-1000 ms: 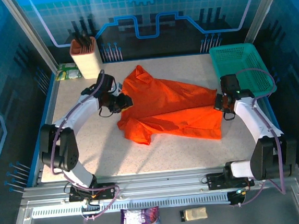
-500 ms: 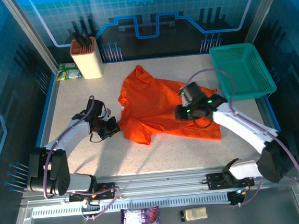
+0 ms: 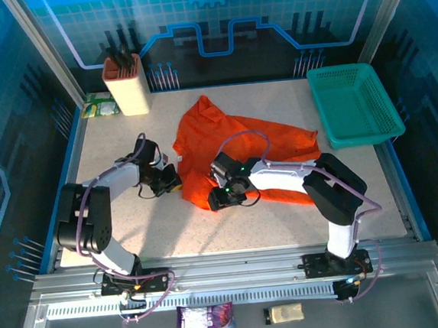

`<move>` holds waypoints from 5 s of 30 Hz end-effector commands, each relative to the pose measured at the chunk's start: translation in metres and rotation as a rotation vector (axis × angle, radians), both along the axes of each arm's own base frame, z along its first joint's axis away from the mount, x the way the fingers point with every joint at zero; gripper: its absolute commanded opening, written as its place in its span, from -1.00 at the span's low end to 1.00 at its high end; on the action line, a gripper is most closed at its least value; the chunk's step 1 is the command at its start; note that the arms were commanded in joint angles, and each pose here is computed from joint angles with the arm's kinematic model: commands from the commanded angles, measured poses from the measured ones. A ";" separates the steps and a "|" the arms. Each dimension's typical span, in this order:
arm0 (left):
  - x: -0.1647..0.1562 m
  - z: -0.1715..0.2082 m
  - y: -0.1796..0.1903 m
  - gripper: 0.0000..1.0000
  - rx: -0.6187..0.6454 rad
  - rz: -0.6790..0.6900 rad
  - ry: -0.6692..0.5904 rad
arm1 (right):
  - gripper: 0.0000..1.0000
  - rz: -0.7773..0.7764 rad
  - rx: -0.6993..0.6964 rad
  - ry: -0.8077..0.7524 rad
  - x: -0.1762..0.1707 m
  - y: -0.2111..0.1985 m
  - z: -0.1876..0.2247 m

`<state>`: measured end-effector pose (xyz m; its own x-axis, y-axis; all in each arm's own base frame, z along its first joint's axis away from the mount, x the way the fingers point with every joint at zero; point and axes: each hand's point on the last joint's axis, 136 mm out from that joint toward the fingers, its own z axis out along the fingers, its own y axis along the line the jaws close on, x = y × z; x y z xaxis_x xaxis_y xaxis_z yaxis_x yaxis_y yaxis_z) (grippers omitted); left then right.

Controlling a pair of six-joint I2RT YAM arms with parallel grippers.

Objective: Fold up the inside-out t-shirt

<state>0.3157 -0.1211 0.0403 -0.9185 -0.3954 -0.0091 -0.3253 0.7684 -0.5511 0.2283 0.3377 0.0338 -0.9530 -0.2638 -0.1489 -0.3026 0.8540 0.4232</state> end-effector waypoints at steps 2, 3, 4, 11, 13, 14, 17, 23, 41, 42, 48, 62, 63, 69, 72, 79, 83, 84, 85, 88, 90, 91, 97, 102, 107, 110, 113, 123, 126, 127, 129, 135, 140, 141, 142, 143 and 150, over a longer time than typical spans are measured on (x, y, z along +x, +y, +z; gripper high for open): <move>0.018 -0.001 0.001 -1.00 0.009 -0.010 -0.018 | -0.60 -0.016 0.025 0.010 0.006 0.009 0.001; 0.020 -0.002 0.001 -1.00 0.014 -0.011 -0.019 | -0.76 -0.022 0.026 0.006 0.008 0.007 0.003; 0.022 -0.004 0.002 -1.00 0.020 -0.011 -0.015 | -0.93 -0.030 0.030 -0.003 0.011 0.003 0.007; 0.033 -0.020 0.008 -1.00 0.062 -0.017 0.014 | -1.00 -0.156 -0.044 -0.052 0.035 -0.078 0.031; 0.037 -0.022 0.008 -1.00 0.064 -0.021 0.017 | -1.00 -0.204 -0.057 -0.033 0.041 -0.105 0.024; 0.039 -0.022 0.008 -1.00 0.064 -0.024 0.015 | -1.00 -0.231 -0.072 -0.016 0.045 -0.119 0.019; 0.045 -0.017 0.007 -1.00 0.063 -0.029 -0.001 | -1.00 -0.258 -0.131 0.004 0.056 -0.144 0.013; 0.047 0.022 0.005 -0.93 0.047 -0.022 -0.078 | -0.43 -0.291 -0.289 -0.079 0.069 -0.173 0.034; 0.008 0.024 -0.068 -0.93 -0.001 -0.130 -0.073 | -0.16 0.068 -0.312 -0.226 -0.006 -0.055 0.058; 0.009 0.019 -0.068 -0.93 0.003 -0.127 -0.069 | -0.13 0.074 -0.332 -0.220 -0.007 -0.053 0.049; 0.023 -0.012 -0.064 -0.95 0.048 -0.128 -0.031 | 0.05 0.045 -0.354 -0.218 0.008 -0.040 0.018; 0.074 -0.031 -0.046 -0.98 0.088 -0.095 -0.019 | -0.45 -0.024 -0.448 -0.302 0.073 -0.065 0.014; 0.076 -0.032 -0.045 -0.98 0.093 -0.096 -0.016 | -0.59 -0.016 -0.458 -0.308 0.074 -0.069 0.019; 0.086 -0.017 -0.045 -0.98 0.091 -0.106 -0.046 | -1.00 0.064 -0.399 -0.308 0.063 -0.071 0.069; 0.086 0.001 -0.044 -0.97 0.094 -0.105 -0.080 | -1.00 0.114 -0.308 -0.279 0.048 -0.061 0.096; 0.078 0.042 -0.041 -0.93 0.081 -0.098 -0.151 | -0.56 0.243 -0.320 -0.301 0.045 -0.044 0.083; 0.070 0.063 -0.034 -0.89 0.057 -0.081 -0.189 | -0.16 0.343 -0.414 -0.335 0.056 -0.036 0.058; 0.067 0.069 -0.031 -0.89 0.049 -0.072 -0.199 | -0.11 0.357 -0.426 -0.342 0.061 -0.035 0.052; 0.063 0.073 -0.027 -0.88 0.044 -0.063 -0.204 | -0.07 0.372 -0.439 -0.350 0.065 -0.033 0.046; 0.053 0.083 -0.017 -0.88 0.033 -0.041 -0.219 | 0.00 0.413 -0.459 -0.345 0.072 -0.026 0.032; 0.045 0.089 -0.009 -0.88 0.030 -0.025 -0.227 | 0.02 0.439 -0.459 -0.318 0.071 -0.022 0.019; 0.041 0.090 -0.006 -0.87 0.028 -0.018 -0.229 | 0.02 0.447 -0.453 -0.306 0.071 -0.019 0.013; 0.023 0.099 0.013 -0.87 0.020 0.034 -0.243 | -0.65 0.466 -0.446 -0.260 0.066 -0.018 0.008; 0.017 0.119 0.027 -0.87 0.035 0.064 -0.279 | -1.00 0.507 -0.399 -0.233 0.043 -0.010 0.050; 0.020 0.150 0.033 -0.87 0.047 0.067 -0.328 | -1.00 0.515 0.078 -0.038 -0.013 0.044 0.123; 0.017 0.158 0.035 -0.86 0.060 0.056 -0.330 | -0.34 0.465 0.301 0.143 -0.024 0.058 0.142; 0.011 0.156 0.035 -0.83 0.069 0.047 -0.311 | 0.06 0.361 0.072 0.066 0.005 0.028 0.111; -0.028 0.109 0.025 -0.77 0.075 0.022 -0.189 | 0.00 0.217 -0.055 -0.010 0.025 -0.012 0.083; -0.039 0.092 0.009 -0.77 0.057 0.002 -0.158 | -0.14 0.201 -0.004 0.027 0.018 -0.003 0.067; -0.042 0.086 0.002 -0.77 0.048 -0.006 -0.146 | -0.16 0.196 0.009 0.037 0.018 -0.001 0.061; -0.049 0.074 -0.013 -0.77 0.026 -0.024 -0.125 | -0.17 0.176 0.001 0.048 0.018 -0.001 0.049; -0.067 0.032 -0.039 -0.40 0.036 -0.060 -0.023 | -0.13 0.123 -0.073 0.056 0.018 -0.016 0.020; -0.085 0.015 -0.048 0.00 0.024 -0.067 0.014 | 0.02 0.084 -0.095 0.051 0.015 -0.030 0.011; -0.087 0.014 -0.051 0.03 0.013 -0.068 0.015 | 0.06 0.079 -0.088 0.055 0.013 -0.031 0.010; -0.088 0.013 -0.053 0.04 0.002 -0.074 0.010 | 0.09 0.074 -0.083 0.062 0.011 -0.031 0.008; -0.090 0.012 -0.055 0.05 -0.006 -0.077 0.010 | 0.11 0.072 -0.067 0.075 0.007 -0.030 0.006; -0.102 -0.004 -0.059 0.06 -0.024 -0.079 0.031 | 0.06 0.067 -0.013 0.118 -0.005 -0.022 -0.006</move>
<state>0.2141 -0.1726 0.0353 -0.9462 -0.3225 0.0266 -0.2883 0.8029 -0.5218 0.2278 0.3049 0.0240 -0.9413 -0.3369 -0.0233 -0.3186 0.8631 0.3917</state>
